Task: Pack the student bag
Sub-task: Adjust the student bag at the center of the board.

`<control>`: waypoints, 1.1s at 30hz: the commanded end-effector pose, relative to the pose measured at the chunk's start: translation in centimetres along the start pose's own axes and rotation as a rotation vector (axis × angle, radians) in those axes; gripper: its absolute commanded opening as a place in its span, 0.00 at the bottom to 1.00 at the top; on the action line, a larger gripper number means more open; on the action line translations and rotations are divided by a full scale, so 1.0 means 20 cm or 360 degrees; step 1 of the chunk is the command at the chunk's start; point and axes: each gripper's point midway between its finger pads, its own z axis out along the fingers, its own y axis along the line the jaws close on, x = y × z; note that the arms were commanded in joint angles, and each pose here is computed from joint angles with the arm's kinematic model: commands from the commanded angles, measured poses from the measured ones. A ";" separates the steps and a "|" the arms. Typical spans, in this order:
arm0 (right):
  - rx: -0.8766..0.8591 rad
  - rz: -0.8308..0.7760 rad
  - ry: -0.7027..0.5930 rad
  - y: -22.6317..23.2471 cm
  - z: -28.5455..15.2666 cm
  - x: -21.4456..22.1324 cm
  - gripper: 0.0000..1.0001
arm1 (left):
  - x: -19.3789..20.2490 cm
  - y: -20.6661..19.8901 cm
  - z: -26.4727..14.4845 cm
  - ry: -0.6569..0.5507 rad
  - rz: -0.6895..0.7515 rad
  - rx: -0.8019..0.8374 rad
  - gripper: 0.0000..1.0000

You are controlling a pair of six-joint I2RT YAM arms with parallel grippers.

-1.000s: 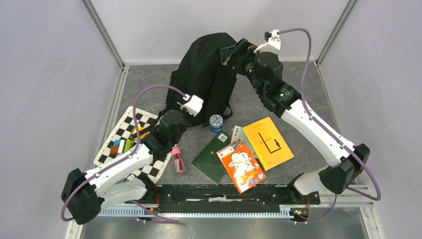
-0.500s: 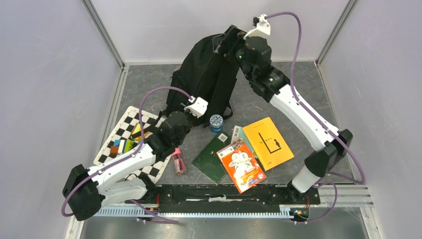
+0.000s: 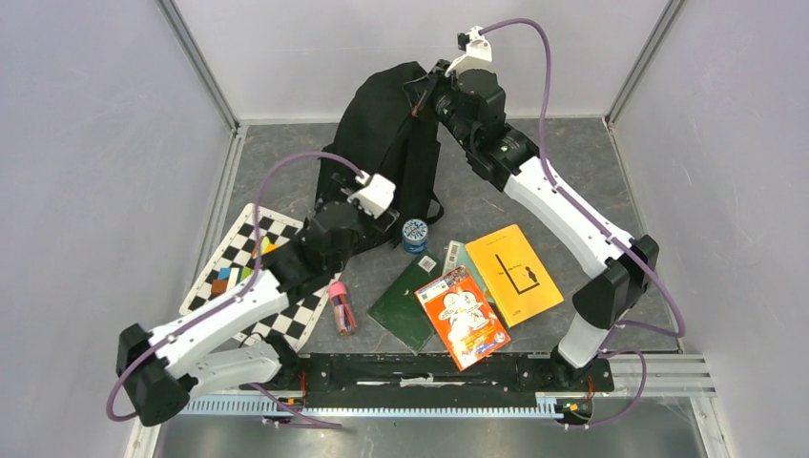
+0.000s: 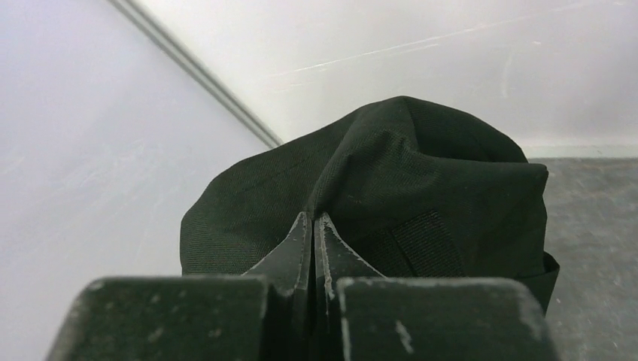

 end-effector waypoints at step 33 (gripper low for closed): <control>-0.1526 -0.0949 -0.0363 0.61 -0.47 0.12 0.00 | -0.75 0.62 -0.13 -0.0159 -0.1943 0.0292 0.92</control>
